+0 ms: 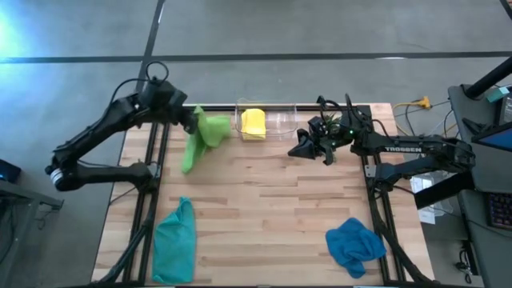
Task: Fold microfiber towels
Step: Fold the green microfiber towel
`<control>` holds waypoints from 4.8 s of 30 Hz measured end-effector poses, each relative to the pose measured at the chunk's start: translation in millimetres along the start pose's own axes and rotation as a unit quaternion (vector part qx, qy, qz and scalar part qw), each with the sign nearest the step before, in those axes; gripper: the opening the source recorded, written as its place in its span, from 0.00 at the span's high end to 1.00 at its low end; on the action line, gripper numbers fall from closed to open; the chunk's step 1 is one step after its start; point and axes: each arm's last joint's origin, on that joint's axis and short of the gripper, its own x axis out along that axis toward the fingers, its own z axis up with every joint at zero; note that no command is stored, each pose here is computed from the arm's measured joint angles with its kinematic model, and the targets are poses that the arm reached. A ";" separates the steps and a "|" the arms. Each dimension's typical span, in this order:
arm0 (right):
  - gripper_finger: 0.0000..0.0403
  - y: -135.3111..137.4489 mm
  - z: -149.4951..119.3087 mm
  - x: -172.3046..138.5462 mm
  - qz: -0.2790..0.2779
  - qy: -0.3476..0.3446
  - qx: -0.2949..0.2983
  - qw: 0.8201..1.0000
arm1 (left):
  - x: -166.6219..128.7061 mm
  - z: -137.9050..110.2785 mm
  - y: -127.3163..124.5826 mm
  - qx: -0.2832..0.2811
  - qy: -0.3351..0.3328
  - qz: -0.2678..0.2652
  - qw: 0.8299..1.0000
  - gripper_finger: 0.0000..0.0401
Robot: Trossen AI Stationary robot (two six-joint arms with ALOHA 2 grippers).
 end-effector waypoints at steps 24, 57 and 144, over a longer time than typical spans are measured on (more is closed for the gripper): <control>0.82 67.6 -9.2 79.8 -0.119 -0.119 -0.085 0.982 | -19.5 21.9 -71.8 0.040 -0.165 -0.280 0.945 1.00; 0.54 112.7 4.8 140.3 -0.283 0.071 -0.205 0.934 | -13.4 29.1 -156.6 -0.029 -0.202 -0.527 0.825 1.00; 0.54 124.6 42.1 114.5 -0.173 0.038 -0.169 0.970 | 12.4 8.9 -163.1 0.116 -0.128 -0.496 0.851 1.00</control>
